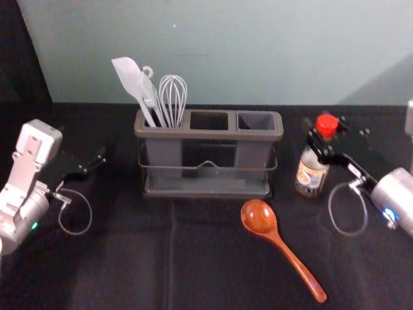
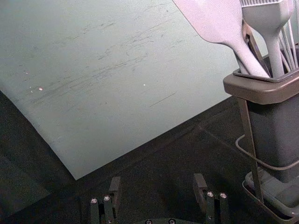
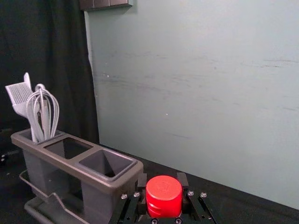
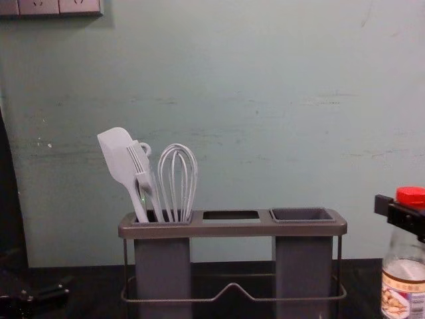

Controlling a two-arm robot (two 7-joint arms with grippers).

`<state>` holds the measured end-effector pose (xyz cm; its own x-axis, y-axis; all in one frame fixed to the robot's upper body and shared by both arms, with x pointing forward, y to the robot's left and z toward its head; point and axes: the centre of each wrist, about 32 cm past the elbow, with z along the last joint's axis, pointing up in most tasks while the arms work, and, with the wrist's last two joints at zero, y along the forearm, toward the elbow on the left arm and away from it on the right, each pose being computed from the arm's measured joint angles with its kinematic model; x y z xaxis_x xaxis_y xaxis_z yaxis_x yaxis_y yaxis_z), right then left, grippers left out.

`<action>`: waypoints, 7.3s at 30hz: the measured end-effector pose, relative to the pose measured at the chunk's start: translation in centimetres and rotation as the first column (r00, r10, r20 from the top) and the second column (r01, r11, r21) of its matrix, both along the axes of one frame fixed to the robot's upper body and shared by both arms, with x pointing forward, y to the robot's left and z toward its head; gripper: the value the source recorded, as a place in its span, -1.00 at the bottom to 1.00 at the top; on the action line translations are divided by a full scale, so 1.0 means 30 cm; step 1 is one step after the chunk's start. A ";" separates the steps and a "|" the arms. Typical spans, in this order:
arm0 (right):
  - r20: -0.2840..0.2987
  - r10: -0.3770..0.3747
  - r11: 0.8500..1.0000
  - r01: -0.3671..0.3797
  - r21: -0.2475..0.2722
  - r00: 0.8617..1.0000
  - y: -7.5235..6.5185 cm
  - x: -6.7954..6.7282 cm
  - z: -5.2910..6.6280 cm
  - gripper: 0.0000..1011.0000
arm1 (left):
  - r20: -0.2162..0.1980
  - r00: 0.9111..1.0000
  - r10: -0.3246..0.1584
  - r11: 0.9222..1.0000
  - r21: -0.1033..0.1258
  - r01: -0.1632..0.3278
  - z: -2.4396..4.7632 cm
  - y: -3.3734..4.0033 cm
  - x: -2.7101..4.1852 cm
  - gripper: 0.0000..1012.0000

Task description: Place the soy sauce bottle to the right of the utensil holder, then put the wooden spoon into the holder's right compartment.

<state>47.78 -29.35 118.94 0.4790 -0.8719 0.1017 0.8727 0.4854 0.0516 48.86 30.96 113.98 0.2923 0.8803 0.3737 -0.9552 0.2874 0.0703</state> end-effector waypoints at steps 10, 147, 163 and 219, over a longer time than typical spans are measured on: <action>0.001 -0.003 0.999 0.003 0.052 1.000 0.025 0.086 -0.036 -0.24 | 0.000 1.000 0.000 1.000 0.000 0.000 0.000 0.000 0.000 0.98; -0.324 -0.001 0.976 -0.069 -0.204 0.946 0.253 -0.165 -0.082 0.98 | 0.000 1.000 0.000 1.000 0.000 0.000 0.000 0.000 0.000 0.98; -0.540 -0.061 0.939 -0.135 -0.315 0.839 0.284 -0.034 0.110 0.98 | 0.000 1.000 0.000 1.000 0.000 0.000 0.000 0.000 0.000 0.98; -0.640 -0.058 0.913 -0.218 -0.344 0.767 0.331 0.062 0.085 0.98 | 0.000 1.000 0.000 1.000 0.000 0.000 0.000 0.000 0.000 0.98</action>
<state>49.64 -19.43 121.49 0.6183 -0.7833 0.0637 0.5945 0.4132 -0.6898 48.86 30.97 113.98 0.2923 0.8803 0.3736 -0.9552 0.2874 0.0703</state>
